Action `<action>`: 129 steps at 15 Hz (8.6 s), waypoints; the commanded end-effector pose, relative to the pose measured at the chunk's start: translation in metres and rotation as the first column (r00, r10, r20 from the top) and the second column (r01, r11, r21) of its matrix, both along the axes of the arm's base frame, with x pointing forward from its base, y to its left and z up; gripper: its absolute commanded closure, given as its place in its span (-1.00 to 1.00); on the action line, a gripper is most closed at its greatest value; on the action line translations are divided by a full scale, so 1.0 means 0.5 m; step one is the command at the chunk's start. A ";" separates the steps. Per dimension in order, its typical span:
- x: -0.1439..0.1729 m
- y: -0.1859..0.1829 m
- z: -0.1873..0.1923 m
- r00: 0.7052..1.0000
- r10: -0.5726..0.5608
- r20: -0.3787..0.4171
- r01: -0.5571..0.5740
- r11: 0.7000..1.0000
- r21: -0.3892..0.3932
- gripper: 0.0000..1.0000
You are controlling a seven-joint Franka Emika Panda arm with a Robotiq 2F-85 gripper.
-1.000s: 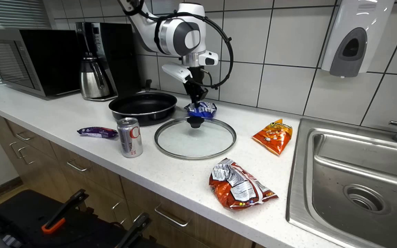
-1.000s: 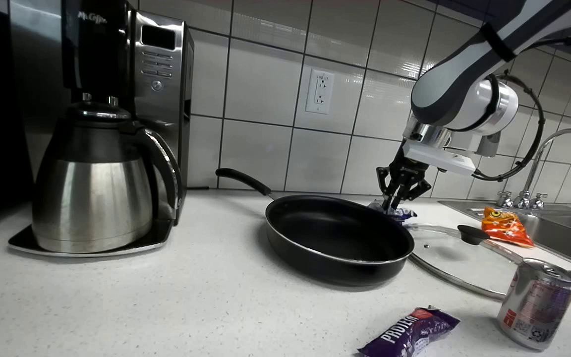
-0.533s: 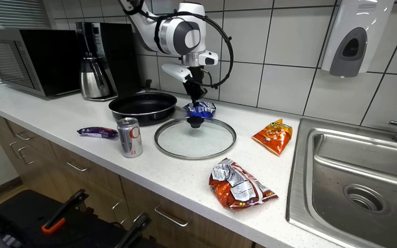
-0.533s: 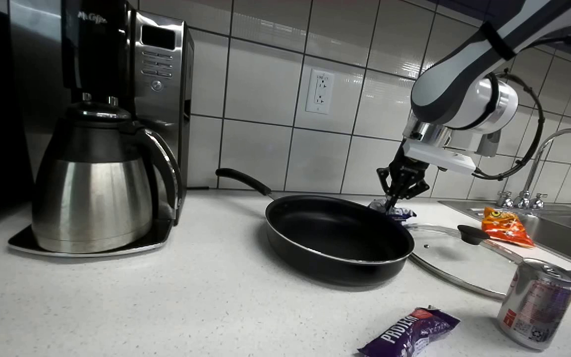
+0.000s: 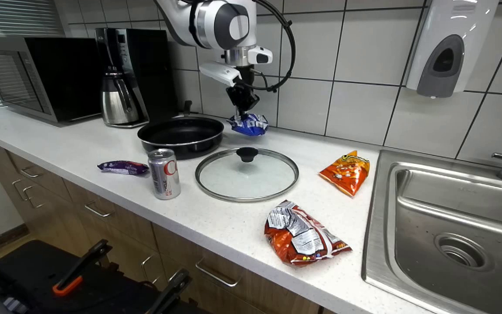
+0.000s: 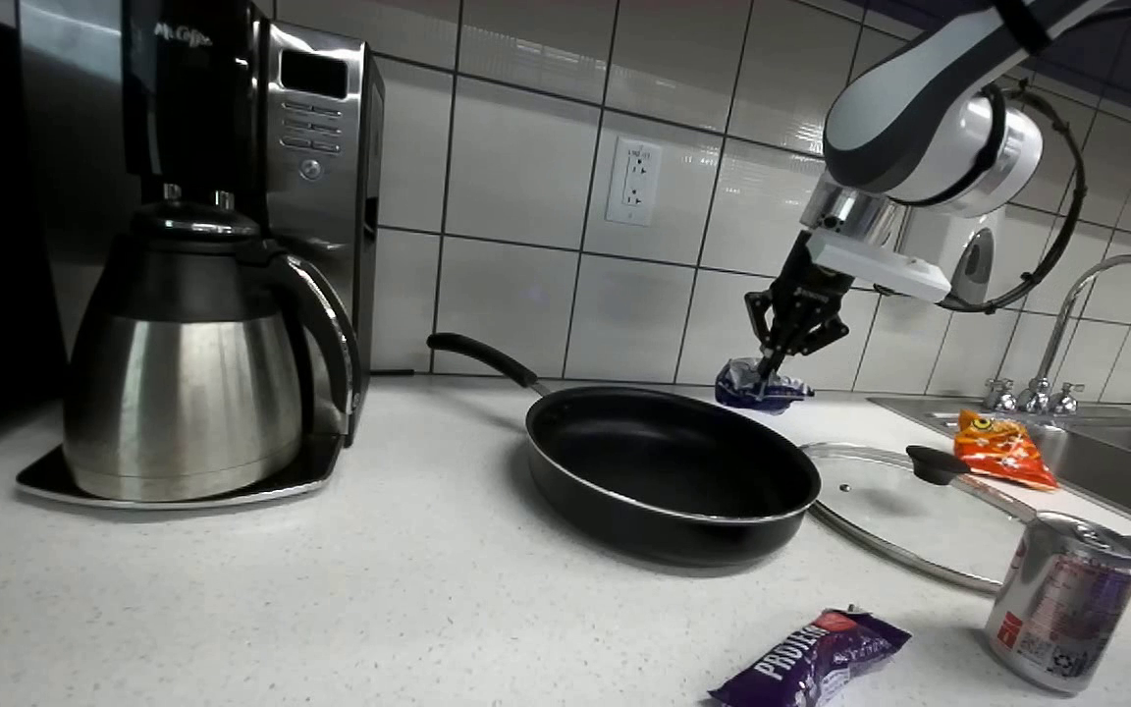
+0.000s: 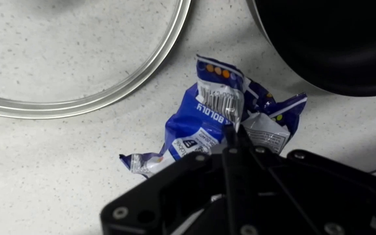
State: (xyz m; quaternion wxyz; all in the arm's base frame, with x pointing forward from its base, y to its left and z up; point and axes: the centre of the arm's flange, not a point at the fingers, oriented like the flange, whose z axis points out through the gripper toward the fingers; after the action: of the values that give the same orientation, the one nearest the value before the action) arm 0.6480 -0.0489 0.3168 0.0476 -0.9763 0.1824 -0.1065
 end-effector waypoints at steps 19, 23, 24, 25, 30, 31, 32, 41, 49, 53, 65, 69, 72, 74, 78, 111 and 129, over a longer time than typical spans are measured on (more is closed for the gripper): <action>-0.064 0.318 0.105 0.869 0.495 -0.003 -0.495 0.869 0.000 1.00; -0.057 0.362 0.072 0.851 0.524 -0.022 -0.524 0.852 0.016 1.00; -0.058 0.373 0.065 0.845 0.535 -0.027 -0.534 0.845 0.019 1.00; -0.060 0.383 0.056 0.838 0.544 -0.035 -0.544 0.839 0.020 1.00; -0.058 0.408 -0.001 0.815 0.574 -0.081 -0.573 0.818 0.039 1.00; -0.055 0.409 -0.009 0.813 0.577 -0.082 -0.576 0.817 0.039 1.00; -0.054 0.409 -0.017 0.812 0.578 -0.086 -0.576 0.816 0.040 1.00; -0.025 0.419 -0.048 0.797 0.597 -0.091 -0.595 0.802 0.055 1.00; -0.016 0.422 -0.045 0.795 0.602 -0.078 -0.600 0.799 0.045 0.02; -0.018 0.390 -0.014 0.822 0.567 -0.062 -0.566 0.824 0.028 -0.57; -0.058 0.175 0.081 0.946 0.318 -0.058 -0.320 0.946 -0.042 -1.00; -0.090 0.086 0.091 0.975 0.206 -0.076 -0.212 0.975 -0.067 -1.00; -0.121 0.003 0.089 0.989 0.114 -0.092 -0.123 0.988 -0.095 -1.00; -0.138 -0.050 0.084 0.993 0.062 -0.098 -0.073 0.991 -0.113 -1.00; -0.161 -0.142 0.076 0.993 -0.048 -0.108 0.032 0.990 -0.140 -1.00; -0.149 -0.455 0.022 0.628 -0.774 -0.086 0.752 0.631 -0.188 -1.00; -0.170 -0.644 -0.022 0.339 -0.925 -0.170 0.881 0.375 -0.289 -1.00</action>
State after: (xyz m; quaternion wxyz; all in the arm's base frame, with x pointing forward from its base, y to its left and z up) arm 0.5521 -0.3613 0.3061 -0.1221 -0.7285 0.6738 0.0181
